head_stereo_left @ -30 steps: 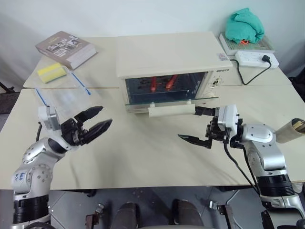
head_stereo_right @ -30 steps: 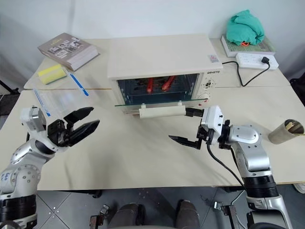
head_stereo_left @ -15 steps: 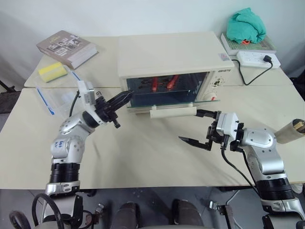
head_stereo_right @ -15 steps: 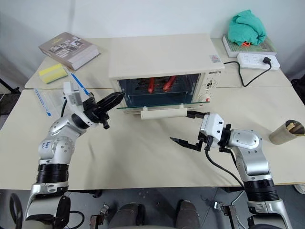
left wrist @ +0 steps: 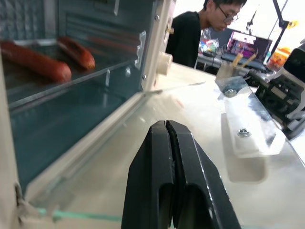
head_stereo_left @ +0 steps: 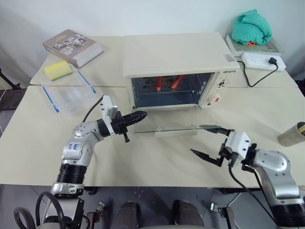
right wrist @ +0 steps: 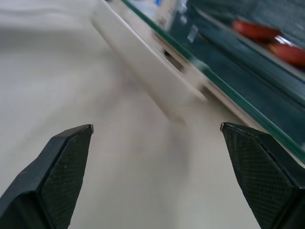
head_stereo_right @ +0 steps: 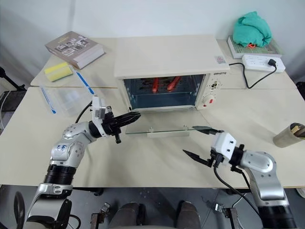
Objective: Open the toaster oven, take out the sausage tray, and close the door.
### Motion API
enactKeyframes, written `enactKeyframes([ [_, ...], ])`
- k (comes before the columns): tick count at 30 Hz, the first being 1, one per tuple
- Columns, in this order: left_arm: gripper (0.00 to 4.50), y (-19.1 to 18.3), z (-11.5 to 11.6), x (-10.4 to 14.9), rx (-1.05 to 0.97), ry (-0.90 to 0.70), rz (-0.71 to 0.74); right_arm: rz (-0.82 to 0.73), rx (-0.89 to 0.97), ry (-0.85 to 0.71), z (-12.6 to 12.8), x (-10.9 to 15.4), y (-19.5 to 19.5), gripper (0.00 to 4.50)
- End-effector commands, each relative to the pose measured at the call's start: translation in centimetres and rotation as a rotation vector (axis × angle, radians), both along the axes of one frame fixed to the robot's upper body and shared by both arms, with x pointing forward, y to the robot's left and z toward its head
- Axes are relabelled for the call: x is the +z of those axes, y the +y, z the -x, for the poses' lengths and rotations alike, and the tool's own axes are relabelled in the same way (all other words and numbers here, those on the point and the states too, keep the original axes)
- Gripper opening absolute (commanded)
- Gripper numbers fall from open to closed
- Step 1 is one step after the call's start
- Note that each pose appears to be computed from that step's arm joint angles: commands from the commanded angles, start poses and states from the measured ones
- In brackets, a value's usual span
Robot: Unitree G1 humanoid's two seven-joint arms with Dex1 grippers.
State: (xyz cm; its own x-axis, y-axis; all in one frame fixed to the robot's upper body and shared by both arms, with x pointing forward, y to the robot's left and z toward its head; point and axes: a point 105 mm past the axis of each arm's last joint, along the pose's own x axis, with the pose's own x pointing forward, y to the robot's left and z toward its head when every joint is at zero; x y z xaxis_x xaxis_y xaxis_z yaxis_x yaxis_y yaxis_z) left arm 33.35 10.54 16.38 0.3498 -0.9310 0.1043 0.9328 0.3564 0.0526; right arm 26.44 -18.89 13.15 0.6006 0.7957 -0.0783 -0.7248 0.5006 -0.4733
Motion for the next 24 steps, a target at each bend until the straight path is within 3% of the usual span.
enactKeyframes([
  [1,0.02,0.1,0.4,-2.2,0.005,0.016,-0.082,0.062,-0.113,-0.048,1.3,0.6,-3.1,4.50],
  [6,0.02,0.3,0.3,-4.2,0.024,-0.019,-0.172,0.119,-0.235,-0.027,1.8,-0.4,-6.0,4.50],
  [9,0.02,0.5,0.1,-4.7,0.051,-0.015,-0.168,0.140,-0.293,-0.087,0.5,0.8,-6.4,4.50],
  [12,0.02,0.9,0.3,-4.7,0.056,0.009,-0.137,0.137,-0.280,-0.183,-1.6,2.8,-4.2,4.50],
  [16,0.83,1.5,0.8,-3.9,0.063,-0.004,-0.083,0.123,-0.259,-0.202,-3.8,4.0,-1.0,4.50],
  [20,2.01,3.7,2.2,-1.1,0.100,-0.111,0.043,0.226,-0.153,-0.461,-6.7,6.8,5.1,4.50],
  [24,3.29,6.1,4.0,-0.4,0.152,-0.139,0.061,0.343,-0.191,-0.628,-9.2,7.2,7.9,4.50],
])
